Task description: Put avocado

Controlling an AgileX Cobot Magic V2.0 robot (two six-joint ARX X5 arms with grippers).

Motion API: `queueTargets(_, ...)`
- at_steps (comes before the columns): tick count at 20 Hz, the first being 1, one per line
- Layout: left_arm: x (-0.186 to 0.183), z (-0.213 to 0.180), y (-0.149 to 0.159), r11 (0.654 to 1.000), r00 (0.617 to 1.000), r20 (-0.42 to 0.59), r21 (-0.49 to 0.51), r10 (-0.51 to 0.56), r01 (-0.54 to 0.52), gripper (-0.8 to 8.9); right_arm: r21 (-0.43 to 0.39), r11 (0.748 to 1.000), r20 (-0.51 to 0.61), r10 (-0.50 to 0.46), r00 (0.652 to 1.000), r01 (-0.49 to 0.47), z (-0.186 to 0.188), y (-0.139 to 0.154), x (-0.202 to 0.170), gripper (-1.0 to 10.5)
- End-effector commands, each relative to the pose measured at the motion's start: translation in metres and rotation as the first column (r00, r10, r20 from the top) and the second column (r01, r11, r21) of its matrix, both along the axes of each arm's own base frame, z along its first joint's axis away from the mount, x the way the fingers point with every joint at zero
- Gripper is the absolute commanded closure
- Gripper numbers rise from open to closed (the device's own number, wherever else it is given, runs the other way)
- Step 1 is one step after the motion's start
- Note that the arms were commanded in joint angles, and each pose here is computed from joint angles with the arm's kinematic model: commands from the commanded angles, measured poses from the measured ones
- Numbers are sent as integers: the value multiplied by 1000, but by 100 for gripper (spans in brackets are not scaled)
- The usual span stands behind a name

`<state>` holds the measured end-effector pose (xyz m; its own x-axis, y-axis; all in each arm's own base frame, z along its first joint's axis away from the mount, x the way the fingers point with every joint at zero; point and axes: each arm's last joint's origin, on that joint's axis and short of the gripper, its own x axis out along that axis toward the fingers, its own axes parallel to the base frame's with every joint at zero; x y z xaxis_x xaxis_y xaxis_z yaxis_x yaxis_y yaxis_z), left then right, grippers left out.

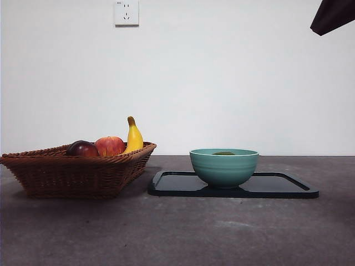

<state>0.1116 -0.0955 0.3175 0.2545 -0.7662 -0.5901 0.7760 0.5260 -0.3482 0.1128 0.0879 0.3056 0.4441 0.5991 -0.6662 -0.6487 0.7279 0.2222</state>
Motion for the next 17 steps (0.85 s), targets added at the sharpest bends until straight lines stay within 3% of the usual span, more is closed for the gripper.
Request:
queueTargets(1,0,3,-2,1000,999,26,-3,-24,24,799,12,1000,3,0,1000,0,3,2,1,938)
queueTargets(3,1,6,-1,999,994,100,-5,-51,52,799,12,1000,3,0,1000,0,3,2,1,938)
queueTargets(4,4,11,1,999,982,186,-14,-26,29,799,12,1000,3,0,1000,0,3,2,1,938)
queueTargets(5,7,18,4,999,957,288,-25,28,-22,799,12,1000,3,0,1000,0,3,2,1,938)
queueTargets(6,11,28,9,993,904,409,-52,122,-110,799,12,1000,3,0,1000,0,3,2,1,938)
queueTargets(7,13,36,16,978,843,495,-91,209,-188,799,12,1000,3,0,1000,0,3,2,1,938)
queueTargets(9,10,47,37,920,675,629,-197,384,-340,799,12,1000,3,0,1000,0,3,2,1,938)
queueTargets(12,-9,39,69,767,382,709,-350,592,-538,799,12,1000,3,0,1000,0,3,2,1,938)
queueTargets(14,-21,22,84,652,213,718,-414,663,-636,799,12,1000,3,0,1000,0,3,2,1,938)
queueTargets(15,-25,11,89,603,154,716,-429,681,-672,799,12,1000,3,0,1000,0,3,2,1,938)
queueTargets(17,-31,-13,96,538,93,713,-429,695,-726,799,12,1000,3,0,1000,0,3,2,1,938)
